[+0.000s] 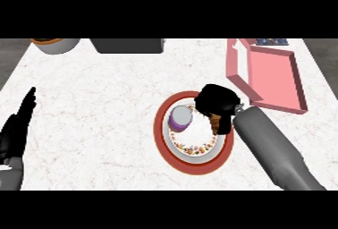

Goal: Pick the croissant from the plate and place it in the cardboard box

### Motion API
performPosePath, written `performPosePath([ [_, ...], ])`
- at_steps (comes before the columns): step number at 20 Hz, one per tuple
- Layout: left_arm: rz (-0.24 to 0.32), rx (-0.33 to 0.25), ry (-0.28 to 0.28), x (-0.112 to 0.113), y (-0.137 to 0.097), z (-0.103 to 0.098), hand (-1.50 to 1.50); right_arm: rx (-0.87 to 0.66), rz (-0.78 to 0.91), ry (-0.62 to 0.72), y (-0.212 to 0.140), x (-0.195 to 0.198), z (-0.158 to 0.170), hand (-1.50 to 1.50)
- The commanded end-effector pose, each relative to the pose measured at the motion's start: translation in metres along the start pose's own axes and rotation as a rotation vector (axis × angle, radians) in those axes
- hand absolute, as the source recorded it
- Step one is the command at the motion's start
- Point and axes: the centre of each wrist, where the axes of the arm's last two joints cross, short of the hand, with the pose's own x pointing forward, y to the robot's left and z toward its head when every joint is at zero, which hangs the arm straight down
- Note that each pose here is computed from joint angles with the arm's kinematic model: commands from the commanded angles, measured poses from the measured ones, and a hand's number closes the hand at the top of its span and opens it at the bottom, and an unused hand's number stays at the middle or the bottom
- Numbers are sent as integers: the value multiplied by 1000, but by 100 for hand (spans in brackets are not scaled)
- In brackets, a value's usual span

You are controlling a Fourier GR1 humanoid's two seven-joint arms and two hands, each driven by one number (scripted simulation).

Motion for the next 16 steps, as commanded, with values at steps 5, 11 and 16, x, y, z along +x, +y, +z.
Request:
performPosePath([
  [5, 24, 29, 14, -8, 3, 6, 0, -189, -160, 322, -8, -132, 204, 150],
  [11, 30, 3, -30, 4, 2, 0, 0, -451, -200, 370, -41, -162, 308, 150],
  [16, 5, -1, -48, 8, 7, -2, 0, -622, -205, 265, -44, -164, 349, 150],
])
